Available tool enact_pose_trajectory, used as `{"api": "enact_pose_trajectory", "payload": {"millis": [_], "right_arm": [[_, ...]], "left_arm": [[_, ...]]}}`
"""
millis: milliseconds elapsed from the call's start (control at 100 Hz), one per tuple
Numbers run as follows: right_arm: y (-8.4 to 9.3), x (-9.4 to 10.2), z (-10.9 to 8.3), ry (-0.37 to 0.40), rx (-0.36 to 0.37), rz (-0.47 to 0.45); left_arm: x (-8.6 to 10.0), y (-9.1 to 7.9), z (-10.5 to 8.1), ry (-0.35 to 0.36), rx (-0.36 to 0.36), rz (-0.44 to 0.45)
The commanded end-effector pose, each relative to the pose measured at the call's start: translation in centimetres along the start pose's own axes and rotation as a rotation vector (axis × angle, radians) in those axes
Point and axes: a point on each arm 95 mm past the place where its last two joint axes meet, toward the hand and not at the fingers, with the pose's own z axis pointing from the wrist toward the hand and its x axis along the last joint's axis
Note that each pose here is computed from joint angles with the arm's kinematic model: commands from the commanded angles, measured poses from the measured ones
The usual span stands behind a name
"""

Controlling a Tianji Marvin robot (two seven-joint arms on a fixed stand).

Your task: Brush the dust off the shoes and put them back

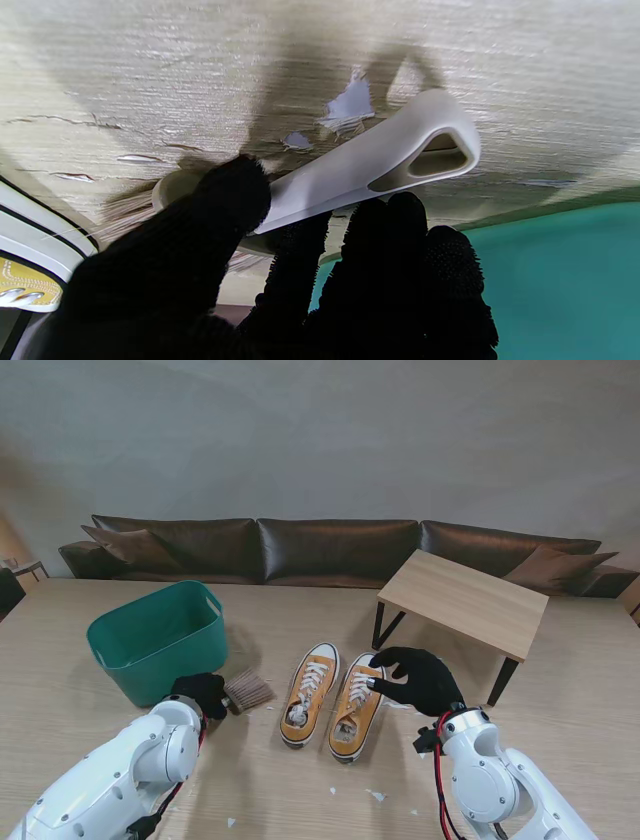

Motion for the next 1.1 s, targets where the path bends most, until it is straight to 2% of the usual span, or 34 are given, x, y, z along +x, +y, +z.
{"api": "enact_pose_trajectory", "payload": {"millis": [0, 220, 480, 770, 1090], "right_arm": [[-0.4, 0.3, -0.2, 0.001, 0.013, 0.007], [-0.4, 0.2, -0.2, -0.002, 0.015, 0.013], [-0.6, 0.2, -0.2, -0.005, 0.02, 0.016], [-0.8, 0.1, -0.2, -0.012, 0.024, 0.025], [-1.0, 0.1, -0.2, -0.019, 0.031, 0.033]], "left_arm": [[0.4, 2.1, 0.0, 0.004, -0.071, -0.011], [0.5, 3.2, 0.3, -0.005, -0.037, -0.012], [0.6, 4.0, 0.4, -0.009, 0.006, -0.08], [0.6, 2.7, 0.0, 0.031, 0.082, -0.151], [1.0, 1.3, -0.1, 0.076, 0.117, -0.276]]}}
